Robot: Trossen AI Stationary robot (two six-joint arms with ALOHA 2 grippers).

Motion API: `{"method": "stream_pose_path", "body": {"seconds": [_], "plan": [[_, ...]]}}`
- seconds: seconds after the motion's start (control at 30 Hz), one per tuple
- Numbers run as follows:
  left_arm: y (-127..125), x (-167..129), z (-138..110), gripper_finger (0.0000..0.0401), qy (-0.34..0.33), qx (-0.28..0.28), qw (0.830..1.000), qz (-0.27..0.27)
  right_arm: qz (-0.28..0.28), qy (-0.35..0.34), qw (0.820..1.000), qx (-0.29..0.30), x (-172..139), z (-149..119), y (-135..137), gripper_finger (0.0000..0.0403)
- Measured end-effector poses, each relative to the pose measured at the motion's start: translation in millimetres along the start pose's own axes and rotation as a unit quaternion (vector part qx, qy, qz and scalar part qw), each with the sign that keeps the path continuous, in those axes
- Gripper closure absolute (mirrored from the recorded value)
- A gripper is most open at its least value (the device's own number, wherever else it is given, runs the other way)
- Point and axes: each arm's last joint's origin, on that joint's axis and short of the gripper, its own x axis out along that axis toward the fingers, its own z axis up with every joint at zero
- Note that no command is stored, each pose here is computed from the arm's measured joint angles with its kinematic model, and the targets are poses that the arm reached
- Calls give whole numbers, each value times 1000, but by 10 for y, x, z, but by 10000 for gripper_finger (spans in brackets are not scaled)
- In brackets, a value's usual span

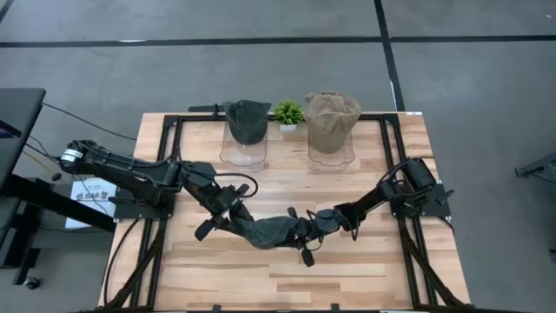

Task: Pick & Place hat
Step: Put the blue cap into the left transparent bin

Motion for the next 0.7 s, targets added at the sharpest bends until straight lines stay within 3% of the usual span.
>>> {"method": "stream_pose_path", "body": {"seconds": [0.53, 0.7], "plan": [[-29, -64, 51, 279, -16, 6, 1000, 0, 10, 11, 1000, 1, 40, 22, 10, 399], [7, -2, 8, 281, -4, -2, 1000, 1, 4, 51, 999, 2, 123, 38, 12, 401]]}}
